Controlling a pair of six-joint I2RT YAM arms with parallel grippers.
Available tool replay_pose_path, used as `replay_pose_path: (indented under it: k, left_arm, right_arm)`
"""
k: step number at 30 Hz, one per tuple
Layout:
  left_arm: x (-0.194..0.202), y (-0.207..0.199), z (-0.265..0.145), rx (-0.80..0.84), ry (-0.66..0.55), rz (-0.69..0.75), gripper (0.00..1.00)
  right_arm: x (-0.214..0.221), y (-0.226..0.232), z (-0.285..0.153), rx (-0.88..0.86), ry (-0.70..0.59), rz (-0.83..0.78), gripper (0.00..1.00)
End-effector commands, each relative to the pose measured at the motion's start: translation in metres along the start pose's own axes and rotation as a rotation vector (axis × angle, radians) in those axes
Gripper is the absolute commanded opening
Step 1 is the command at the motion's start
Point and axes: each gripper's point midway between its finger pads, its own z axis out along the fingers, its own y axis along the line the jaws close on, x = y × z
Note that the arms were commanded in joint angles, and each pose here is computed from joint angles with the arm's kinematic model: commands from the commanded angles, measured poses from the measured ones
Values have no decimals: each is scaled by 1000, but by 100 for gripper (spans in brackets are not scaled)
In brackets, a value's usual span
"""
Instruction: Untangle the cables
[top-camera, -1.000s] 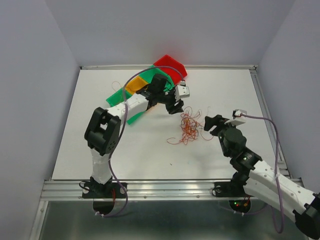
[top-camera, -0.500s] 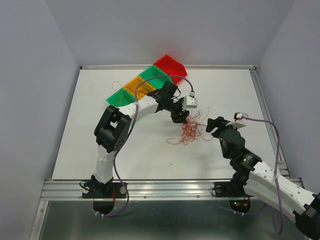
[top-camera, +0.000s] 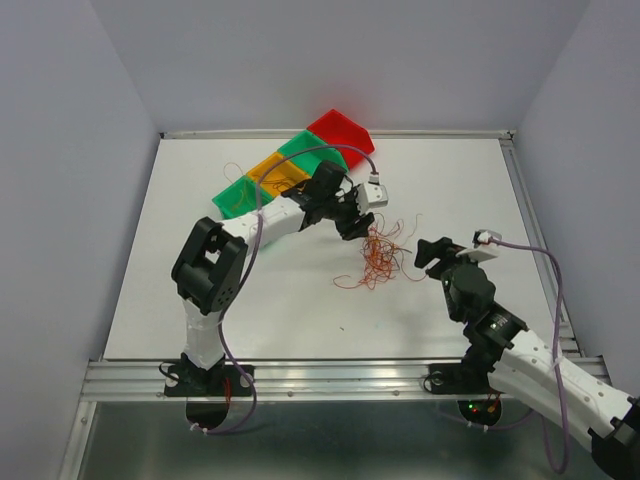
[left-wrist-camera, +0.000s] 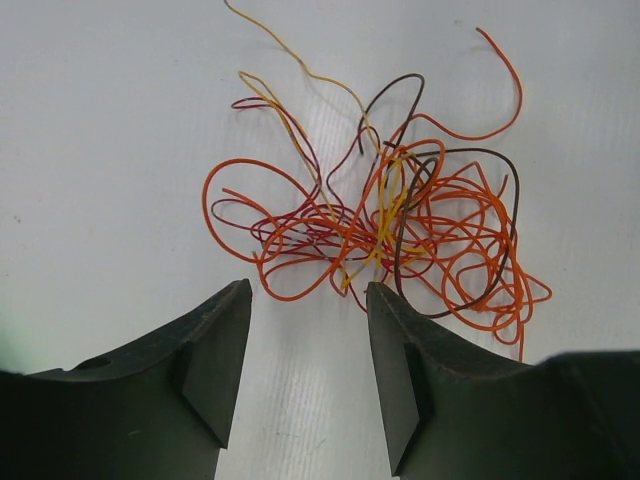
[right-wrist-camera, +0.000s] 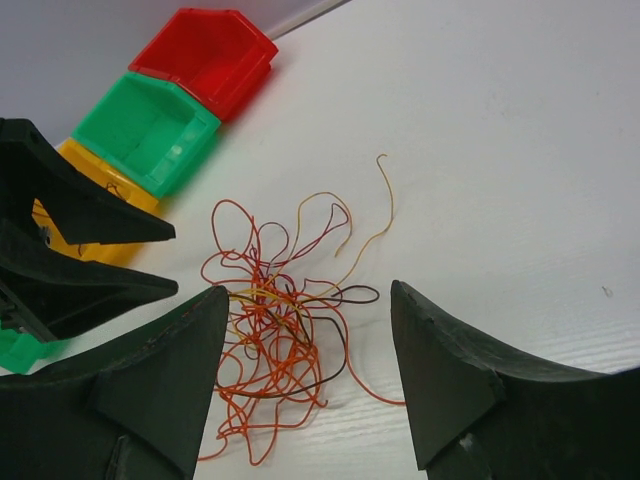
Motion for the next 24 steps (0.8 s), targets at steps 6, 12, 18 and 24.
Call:
replay_pose_path:
  k: [6,12,18,24]
  left_arm:
    - [-29,1,-24,-32,-92,6,61]
    - [-32,-16,-28,59,-109,22,62]
    - [-29,-32,-26,139,-107,10,62]
    - [-20,-39,-14,200,-76,-12,61]
  right_arm:
    - [6,-5,-1,1,-4,11,71]
    - [7,-6,0,9,-3,10,71]
    - [7,-6,0,10,-1,8,71]
    - [9,-5,0,6,4,17,71]
